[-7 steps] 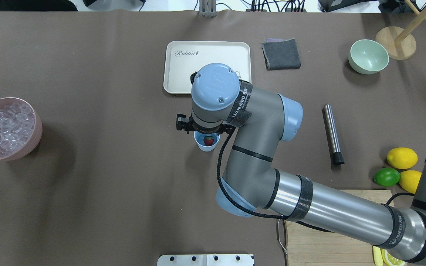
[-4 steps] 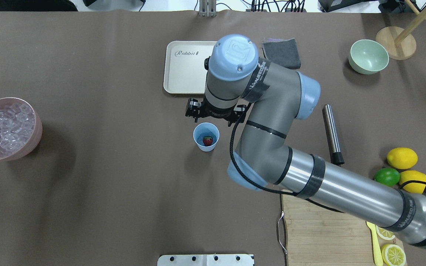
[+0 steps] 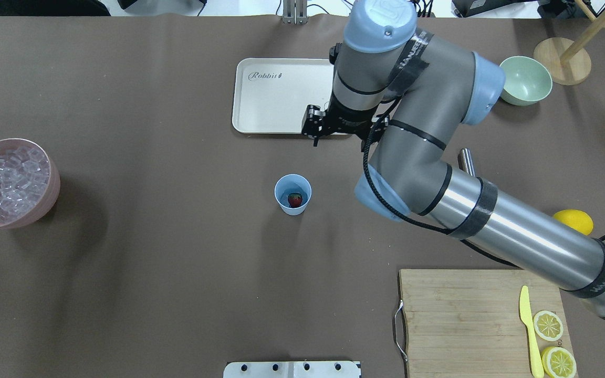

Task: Mash ice and strawberries in cup
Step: 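Move the right gripper to the steel pestle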

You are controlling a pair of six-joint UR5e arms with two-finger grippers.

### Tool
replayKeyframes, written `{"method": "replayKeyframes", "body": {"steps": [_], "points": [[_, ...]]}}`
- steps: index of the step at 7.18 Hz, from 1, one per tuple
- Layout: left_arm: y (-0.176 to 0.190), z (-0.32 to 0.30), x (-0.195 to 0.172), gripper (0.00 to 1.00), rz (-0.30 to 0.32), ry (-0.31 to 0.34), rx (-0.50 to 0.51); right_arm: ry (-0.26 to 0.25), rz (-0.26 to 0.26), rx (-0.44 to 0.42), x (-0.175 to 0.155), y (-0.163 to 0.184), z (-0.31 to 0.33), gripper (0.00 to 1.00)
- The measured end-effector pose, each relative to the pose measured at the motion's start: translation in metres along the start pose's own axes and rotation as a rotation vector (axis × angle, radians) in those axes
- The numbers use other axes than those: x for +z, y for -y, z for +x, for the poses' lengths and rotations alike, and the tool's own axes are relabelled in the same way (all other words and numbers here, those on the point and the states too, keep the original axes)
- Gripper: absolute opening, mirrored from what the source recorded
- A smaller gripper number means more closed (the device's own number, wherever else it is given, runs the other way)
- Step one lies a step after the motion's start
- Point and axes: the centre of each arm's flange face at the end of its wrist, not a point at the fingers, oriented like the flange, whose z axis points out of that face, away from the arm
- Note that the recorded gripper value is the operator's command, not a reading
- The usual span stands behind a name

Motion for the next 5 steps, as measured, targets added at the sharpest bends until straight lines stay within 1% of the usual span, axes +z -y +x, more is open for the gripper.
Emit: {"method": "replayKeyframes", "body": {"steps": [1,2,4,5], "points": [[-0.001,-0.001,0.001,1.0,-0.004,0.003,-0.004,-0.012,-0.024,-0.001,0.002,0.019,0.04,1.0],[-0.005,-0.002,0.003,1.0,-0.009,0.004,-0.008,-0.019,-0.065,-0.011,0.012,0.035,0.078,1.0],[-0.014,-0.006,0.006,1.0,-0.015,0.004,-0.019,-0.056,-0.128,-0.053,0.053,0.051,0.138,1.0],[-0.016,-0.009,0.003,1.0,-0.007,0.006,-0.025,-0.066,-0.145,-0.064,0.075,0.054,0.158,1.0]]}}
